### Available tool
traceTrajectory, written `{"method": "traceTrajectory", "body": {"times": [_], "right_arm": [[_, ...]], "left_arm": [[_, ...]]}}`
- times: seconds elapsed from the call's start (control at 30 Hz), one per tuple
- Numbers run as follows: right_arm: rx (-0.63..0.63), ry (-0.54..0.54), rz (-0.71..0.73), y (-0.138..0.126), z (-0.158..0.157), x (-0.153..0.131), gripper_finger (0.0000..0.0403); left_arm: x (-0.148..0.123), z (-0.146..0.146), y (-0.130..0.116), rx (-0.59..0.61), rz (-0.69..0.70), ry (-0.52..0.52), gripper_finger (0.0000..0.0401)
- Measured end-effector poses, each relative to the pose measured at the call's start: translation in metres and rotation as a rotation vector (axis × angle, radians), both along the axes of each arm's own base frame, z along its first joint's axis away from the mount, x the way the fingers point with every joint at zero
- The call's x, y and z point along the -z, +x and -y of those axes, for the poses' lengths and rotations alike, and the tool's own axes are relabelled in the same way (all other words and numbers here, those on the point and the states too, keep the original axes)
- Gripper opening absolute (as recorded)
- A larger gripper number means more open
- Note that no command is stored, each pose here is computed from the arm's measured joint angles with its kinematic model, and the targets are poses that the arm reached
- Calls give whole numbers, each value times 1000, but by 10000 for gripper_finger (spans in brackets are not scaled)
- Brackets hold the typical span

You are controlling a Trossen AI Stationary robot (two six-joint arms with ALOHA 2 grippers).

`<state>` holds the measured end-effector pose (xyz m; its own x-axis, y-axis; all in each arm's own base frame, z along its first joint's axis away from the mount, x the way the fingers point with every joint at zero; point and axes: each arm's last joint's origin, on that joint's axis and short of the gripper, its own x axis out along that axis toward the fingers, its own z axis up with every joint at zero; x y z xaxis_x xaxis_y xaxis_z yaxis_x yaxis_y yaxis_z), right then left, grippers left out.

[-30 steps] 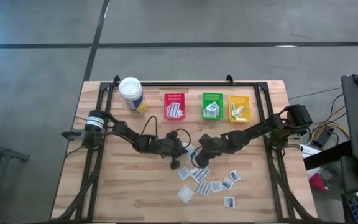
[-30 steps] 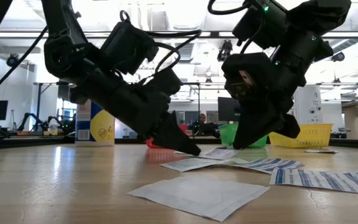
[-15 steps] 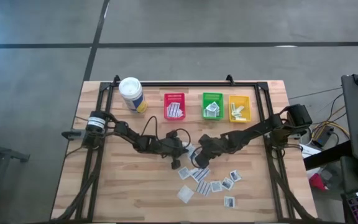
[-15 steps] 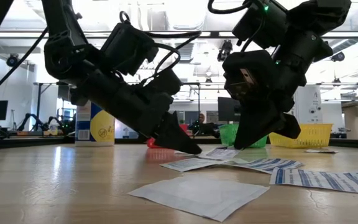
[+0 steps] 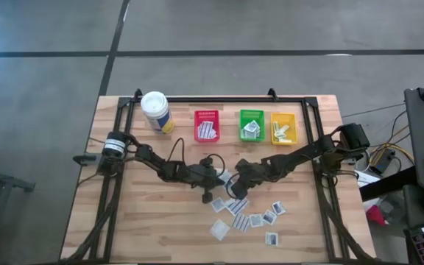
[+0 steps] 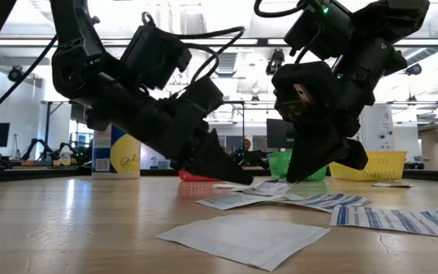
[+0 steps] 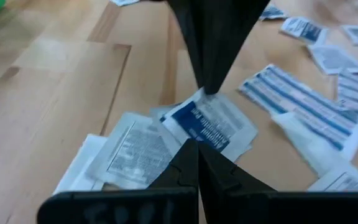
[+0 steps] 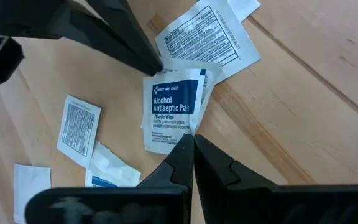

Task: Pick & Place First Aid Supplies
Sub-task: Put the alcohol pad in the green bin

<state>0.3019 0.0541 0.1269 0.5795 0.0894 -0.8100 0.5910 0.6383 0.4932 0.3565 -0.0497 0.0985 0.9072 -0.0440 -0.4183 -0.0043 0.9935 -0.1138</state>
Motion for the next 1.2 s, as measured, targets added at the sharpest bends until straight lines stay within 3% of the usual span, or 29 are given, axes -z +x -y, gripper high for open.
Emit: {"method": "traceTrajectory", "body": {"times": [0.57,0.8,1.2], "right_arm": [[-25,23,-3,0,0,0,9],[-81,102,-22,-1,-3,0,9],[-100,38,15,-11,-1,-25,8]], "left_arm": [[10,-1,-1,-29,-33,5,0],[12,-2,-2,-46,-55,15,0],[8,-2,-3,-40,-56,32,0]]}}
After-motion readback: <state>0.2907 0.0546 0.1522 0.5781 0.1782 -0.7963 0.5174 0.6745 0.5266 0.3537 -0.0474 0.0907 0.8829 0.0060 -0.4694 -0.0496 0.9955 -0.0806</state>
